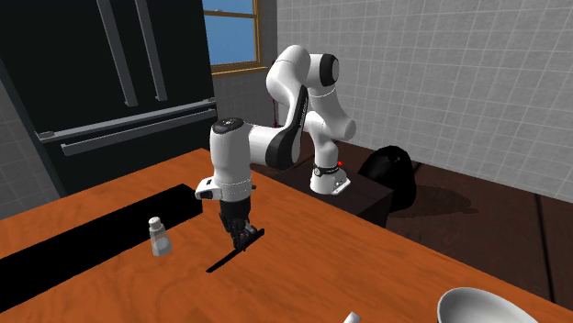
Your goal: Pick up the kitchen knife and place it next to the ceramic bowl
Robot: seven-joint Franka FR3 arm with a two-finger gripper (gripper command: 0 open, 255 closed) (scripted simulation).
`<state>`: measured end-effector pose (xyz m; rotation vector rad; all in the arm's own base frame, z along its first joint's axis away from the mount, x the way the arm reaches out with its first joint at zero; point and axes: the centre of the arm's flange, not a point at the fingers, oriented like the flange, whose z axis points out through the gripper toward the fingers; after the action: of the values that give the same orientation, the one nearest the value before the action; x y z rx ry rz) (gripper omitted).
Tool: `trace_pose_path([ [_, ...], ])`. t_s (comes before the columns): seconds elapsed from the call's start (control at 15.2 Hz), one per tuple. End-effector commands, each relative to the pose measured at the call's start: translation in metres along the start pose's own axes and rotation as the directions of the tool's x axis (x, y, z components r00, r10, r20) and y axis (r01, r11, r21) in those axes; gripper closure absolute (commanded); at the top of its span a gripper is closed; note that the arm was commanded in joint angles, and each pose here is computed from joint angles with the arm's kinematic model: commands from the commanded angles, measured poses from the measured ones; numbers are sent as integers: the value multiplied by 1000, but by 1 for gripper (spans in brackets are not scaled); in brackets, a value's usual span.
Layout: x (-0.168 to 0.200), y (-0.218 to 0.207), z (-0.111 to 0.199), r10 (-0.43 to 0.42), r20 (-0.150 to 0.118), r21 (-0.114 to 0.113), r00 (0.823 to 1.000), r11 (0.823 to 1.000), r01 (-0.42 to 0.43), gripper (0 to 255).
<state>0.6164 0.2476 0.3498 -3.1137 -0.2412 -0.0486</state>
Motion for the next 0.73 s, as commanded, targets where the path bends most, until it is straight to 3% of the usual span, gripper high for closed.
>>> trace_pose_path([
  [0.0,0,0,0,0,0,0,1000,1000,0,255],
  [0.26,0,0,0,0,0,0,1000,1000,0,255],
  [0.66,1,-1,-32,0,0,0,1000,1000,0,255],
])
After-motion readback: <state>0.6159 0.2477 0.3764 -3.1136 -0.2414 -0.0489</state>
